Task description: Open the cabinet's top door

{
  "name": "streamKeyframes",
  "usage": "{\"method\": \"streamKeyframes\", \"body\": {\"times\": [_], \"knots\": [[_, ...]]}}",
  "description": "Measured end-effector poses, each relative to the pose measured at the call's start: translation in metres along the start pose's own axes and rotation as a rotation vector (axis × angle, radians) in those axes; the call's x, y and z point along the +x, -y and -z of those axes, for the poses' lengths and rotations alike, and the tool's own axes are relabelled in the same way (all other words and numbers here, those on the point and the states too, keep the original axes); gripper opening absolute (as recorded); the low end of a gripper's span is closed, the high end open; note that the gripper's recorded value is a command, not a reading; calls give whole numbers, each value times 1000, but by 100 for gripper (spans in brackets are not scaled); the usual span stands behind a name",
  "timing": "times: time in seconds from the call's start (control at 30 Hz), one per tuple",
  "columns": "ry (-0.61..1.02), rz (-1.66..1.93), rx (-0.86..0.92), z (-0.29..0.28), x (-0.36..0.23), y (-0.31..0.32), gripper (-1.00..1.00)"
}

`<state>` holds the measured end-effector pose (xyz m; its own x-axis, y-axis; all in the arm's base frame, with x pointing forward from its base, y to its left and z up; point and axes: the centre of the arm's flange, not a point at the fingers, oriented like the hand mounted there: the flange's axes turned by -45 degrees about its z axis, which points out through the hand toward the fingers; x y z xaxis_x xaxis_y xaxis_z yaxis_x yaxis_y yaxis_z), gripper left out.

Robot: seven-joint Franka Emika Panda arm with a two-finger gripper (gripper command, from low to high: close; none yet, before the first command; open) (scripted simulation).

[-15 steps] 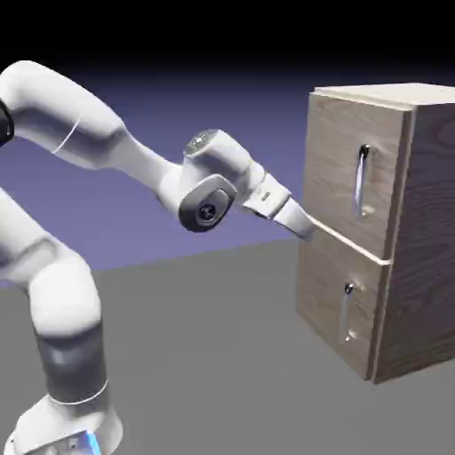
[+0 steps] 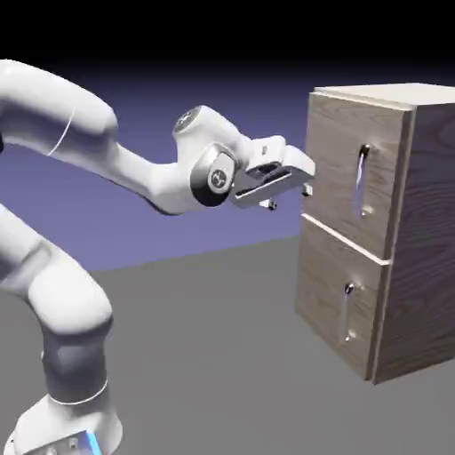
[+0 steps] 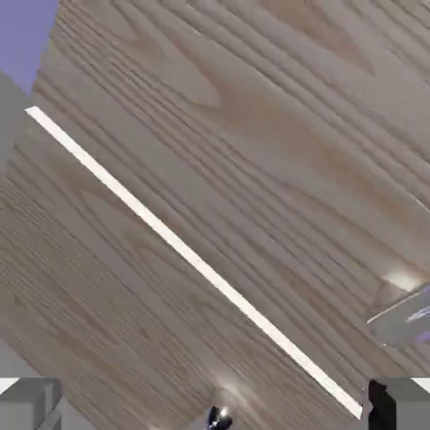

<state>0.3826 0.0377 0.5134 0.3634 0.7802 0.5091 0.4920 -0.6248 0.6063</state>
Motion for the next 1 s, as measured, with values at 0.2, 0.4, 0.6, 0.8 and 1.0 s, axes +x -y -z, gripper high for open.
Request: {"method": "streamKeyframes", "body": {"times": [0.2,0.4,0.6,0.8,1.0], "knots": [[-23,297,-53,11,6,-4,100],[-32,585,-121,17,7,-9,100],[-24,863,-204,19,2,-16,100],[2,1130,-296,15,-6,-24,100],[46,1388,-395,5,-16,-33,100]]}}
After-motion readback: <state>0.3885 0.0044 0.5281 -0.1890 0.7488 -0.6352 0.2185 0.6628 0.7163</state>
